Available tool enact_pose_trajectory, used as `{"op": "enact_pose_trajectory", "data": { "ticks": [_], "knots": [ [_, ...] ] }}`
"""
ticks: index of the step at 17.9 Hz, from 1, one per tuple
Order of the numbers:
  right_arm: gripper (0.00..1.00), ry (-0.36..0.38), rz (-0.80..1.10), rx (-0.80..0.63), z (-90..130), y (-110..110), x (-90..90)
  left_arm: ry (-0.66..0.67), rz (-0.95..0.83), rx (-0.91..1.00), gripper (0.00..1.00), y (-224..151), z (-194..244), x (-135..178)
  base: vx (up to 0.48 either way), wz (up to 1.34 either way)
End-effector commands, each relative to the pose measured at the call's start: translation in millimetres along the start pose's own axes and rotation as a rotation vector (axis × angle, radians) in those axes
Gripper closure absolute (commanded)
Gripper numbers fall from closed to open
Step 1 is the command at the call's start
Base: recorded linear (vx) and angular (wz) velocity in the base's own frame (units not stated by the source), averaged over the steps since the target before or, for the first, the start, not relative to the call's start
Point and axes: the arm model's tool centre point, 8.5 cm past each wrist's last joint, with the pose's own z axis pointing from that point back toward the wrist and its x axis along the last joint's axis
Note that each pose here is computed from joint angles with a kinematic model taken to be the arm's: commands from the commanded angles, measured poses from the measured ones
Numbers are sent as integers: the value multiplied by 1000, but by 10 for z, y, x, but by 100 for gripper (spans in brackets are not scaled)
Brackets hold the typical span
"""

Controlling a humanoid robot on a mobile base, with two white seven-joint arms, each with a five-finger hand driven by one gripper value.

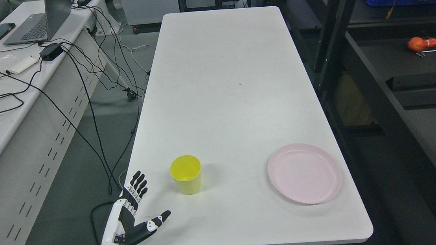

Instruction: Place yellow IKEA cup on middle right shelf

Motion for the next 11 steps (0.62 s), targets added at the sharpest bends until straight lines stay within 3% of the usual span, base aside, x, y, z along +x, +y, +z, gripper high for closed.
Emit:
{"op": "enact_pose_trajectory", "data": {
  "ticks": [1,11],
  "knots": [
    [1,11,-5,-227,34,-277,-70,41,16,-3,1,-27,-43,-162,0,0],
    [1,11,-5,-227,34,-277,-70,52,44,-61,1,-245,-335,-176,0,0]
  ]
}}
